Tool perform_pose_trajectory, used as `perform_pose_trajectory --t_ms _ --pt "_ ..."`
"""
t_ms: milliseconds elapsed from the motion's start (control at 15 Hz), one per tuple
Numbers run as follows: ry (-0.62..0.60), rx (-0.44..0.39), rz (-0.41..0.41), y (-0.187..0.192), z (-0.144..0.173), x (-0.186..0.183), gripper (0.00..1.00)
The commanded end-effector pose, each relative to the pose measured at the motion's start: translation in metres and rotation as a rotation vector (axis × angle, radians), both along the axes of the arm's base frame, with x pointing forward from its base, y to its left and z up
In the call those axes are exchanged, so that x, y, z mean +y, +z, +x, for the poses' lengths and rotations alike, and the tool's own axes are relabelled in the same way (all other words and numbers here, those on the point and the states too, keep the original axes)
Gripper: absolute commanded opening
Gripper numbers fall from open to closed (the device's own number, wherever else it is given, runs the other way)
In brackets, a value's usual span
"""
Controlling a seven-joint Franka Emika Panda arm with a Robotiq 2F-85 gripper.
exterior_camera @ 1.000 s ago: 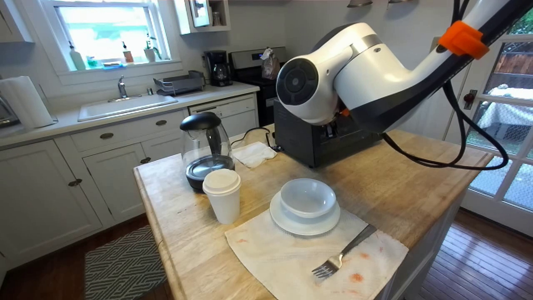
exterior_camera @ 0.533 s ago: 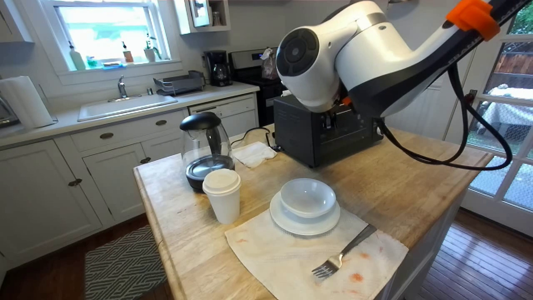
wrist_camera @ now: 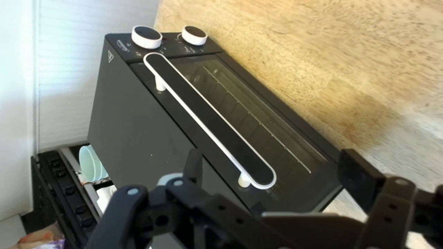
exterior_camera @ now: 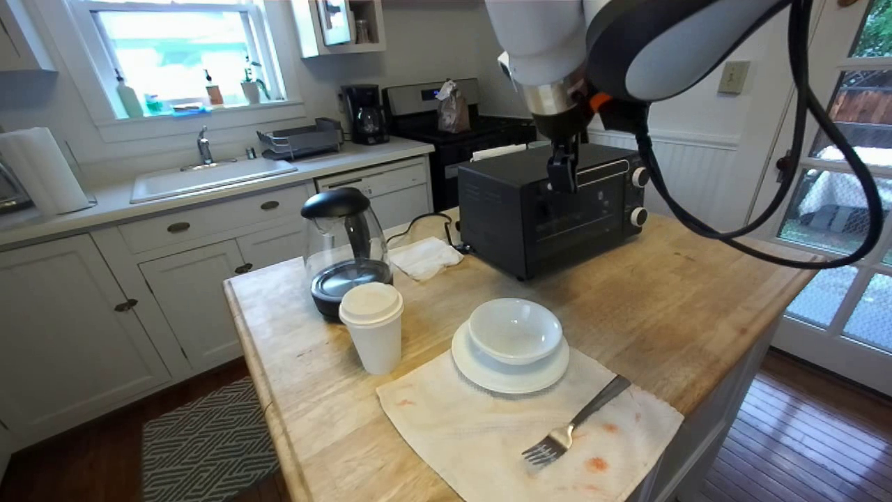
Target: Pick up the white bowl from the oven tray and put it on the white bowl on the white plate, close the oven door fully
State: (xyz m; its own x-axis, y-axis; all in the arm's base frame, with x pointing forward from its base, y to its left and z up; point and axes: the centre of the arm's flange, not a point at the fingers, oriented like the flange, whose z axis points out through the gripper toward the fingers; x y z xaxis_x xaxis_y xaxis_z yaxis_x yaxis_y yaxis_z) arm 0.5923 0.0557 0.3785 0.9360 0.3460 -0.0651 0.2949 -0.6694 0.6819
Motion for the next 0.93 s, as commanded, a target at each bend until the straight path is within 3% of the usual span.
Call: perform_pose_trajectory --t_ms 0,867 --pt "-0.071 -0.055 0.09 0.037 -0.018 -0.015 1.0" --pt "-0.511 -0.236 0.248 0.12 -0.07 -0.055 1.0"
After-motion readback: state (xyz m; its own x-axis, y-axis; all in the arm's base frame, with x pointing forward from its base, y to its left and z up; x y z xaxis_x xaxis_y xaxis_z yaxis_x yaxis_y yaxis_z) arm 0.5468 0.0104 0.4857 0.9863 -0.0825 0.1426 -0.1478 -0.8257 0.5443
